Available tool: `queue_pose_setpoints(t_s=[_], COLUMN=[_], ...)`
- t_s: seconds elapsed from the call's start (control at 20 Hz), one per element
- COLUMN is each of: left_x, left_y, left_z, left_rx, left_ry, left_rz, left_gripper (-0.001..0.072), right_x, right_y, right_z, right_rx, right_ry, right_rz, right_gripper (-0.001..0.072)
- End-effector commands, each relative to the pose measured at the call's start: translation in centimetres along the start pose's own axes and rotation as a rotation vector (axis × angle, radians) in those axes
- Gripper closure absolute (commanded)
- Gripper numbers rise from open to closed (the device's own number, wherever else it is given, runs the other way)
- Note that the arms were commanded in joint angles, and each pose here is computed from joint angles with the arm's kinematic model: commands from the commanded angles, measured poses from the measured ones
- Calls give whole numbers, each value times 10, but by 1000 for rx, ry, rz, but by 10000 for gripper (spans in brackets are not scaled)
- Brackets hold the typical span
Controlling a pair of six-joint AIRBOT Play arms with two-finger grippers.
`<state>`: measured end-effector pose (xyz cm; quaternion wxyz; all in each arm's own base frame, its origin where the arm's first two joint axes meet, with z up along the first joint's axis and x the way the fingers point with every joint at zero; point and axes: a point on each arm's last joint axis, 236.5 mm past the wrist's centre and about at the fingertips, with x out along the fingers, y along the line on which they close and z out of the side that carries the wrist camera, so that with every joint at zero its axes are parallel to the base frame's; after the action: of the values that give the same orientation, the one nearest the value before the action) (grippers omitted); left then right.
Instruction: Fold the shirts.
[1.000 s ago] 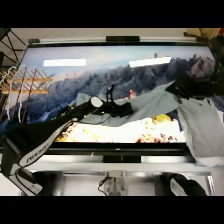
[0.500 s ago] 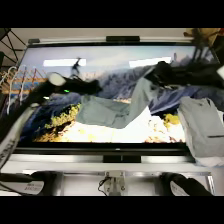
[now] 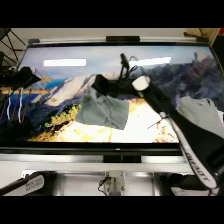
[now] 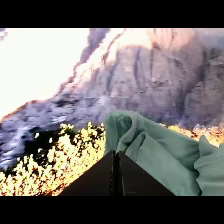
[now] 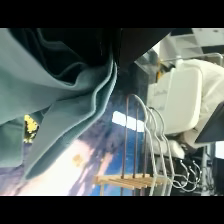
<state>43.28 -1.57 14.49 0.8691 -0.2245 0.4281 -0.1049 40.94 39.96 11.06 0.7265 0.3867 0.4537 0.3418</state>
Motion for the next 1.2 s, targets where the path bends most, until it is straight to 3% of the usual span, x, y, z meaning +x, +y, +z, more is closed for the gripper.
queue_pose_setpoints(t_s=[0.0, 0.05, 0.1, 0.15, 0.35, 0.45, 0.65, 0.7, 0.85, 1.15], left_x=[-5, 0, 4, 8, 16, 16, 16, 16, 16, 15], left_y=[16, 17, 19, 21, 27, 27, 27, 27, 27, 25], left_z=[-18, -24, -31, -38, -53, -52, -52, -52, -52, -59], left_rx=[-10, -17, -23, -28, -25, -20, -10, -10, -3, 15], left_ry=[52, 69, 88, 105, 140, 138, 137, 137, 139, 166], left_rz=[23, 21, 21, 21, 21, 21, 21, 21, 19, 12], left_gripper=[681, 680, 681, 680, 681, 680, 680, 680, 679, 679], right_x=[56, 64, 71, 73, 37, -7, -145, -168, -152, -70], right_y=[-20, -27, -32, -35, -38, -66, -217, -238, -253, -252], right_z=[-27, -32, -34, -34, -14, 5, 2, -12, -41, -51], right_rx=[137, 139, 149, 156, 28, -69, -10, 23, 121, 143], right_ry=[-1, -4, -12, -16, 46, 98, 340, 417, 485, 426], right_rz=[9, -3, -11, -13, -10, -112, -696, -770, -684, -495], right_gripper=[641, 592, 252, 33, 35, 35, 35, 34, 34, 34])
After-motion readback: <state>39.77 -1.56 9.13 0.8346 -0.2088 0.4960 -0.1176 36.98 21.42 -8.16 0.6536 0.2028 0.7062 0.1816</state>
